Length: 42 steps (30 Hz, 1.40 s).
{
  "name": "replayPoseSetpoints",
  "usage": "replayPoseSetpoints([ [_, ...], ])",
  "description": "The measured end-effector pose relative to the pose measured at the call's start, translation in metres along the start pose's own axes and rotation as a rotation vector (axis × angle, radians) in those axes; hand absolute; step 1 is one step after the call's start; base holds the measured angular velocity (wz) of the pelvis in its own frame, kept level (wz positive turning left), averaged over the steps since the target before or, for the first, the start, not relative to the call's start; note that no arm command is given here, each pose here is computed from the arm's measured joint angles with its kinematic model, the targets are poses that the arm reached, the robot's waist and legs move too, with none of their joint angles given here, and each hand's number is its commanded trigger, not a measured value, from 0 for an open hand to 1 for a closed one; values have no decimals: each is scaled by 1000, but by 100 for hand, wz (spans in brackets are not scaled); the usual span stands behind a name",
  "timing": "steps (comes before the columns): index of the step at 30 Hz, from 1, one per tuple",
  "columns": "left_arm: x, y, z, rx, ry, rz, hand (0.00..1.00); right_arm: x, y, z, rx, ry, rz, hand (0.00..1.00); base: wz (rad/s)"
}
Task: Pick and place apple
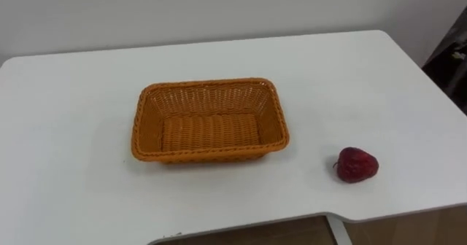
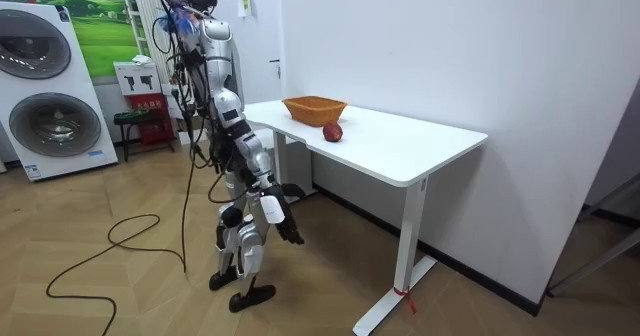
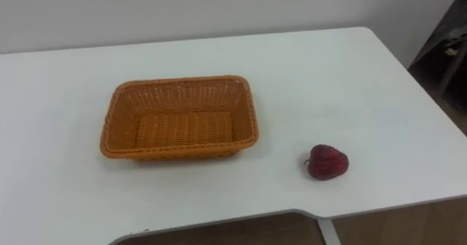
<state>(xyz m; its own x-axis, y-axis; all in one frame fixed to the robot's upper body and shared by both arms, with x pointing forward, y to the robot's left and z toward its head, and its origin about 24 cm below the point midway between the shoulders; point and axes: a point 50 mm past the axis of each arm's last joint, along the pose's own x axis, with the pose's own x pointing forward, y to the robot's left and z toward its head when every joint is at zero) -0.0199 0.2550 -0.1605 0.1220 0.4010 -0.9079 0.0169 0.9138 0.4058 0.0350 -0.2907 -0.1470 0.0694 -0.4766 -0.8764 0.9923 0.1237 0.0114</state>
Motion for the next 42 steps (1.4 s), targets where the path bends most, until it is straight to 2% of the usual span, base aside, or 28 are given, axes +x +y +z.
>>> replayPoseSetpoints([
  [8,0,10,-3,-17,-17,48,0,-7,13,43,408,-110,-79,0,-4],
  [15,-1,12,-5,-13,-33,57,0,-24,26,79,442,-280,-153,0,2],
  [23,-1,19,0,-7,-67,77,0,-76,61,133,353,-675,-126,0,-1],
  [27,-1,21,1,3,-72,90,0,-98,78,141,311,-813,-77,0,-2],
  [32,-1,19,4,19,-89,84,0,-128,98,151,154,-1075,26,0,0],
  [37,0,18,7,19,-99,80,0,-145,113,149,25,-1215,147,0,0],
  [42,0,14,7,39,-96,63,0,-148,131,133,-93,-1201,308,0,0],
])
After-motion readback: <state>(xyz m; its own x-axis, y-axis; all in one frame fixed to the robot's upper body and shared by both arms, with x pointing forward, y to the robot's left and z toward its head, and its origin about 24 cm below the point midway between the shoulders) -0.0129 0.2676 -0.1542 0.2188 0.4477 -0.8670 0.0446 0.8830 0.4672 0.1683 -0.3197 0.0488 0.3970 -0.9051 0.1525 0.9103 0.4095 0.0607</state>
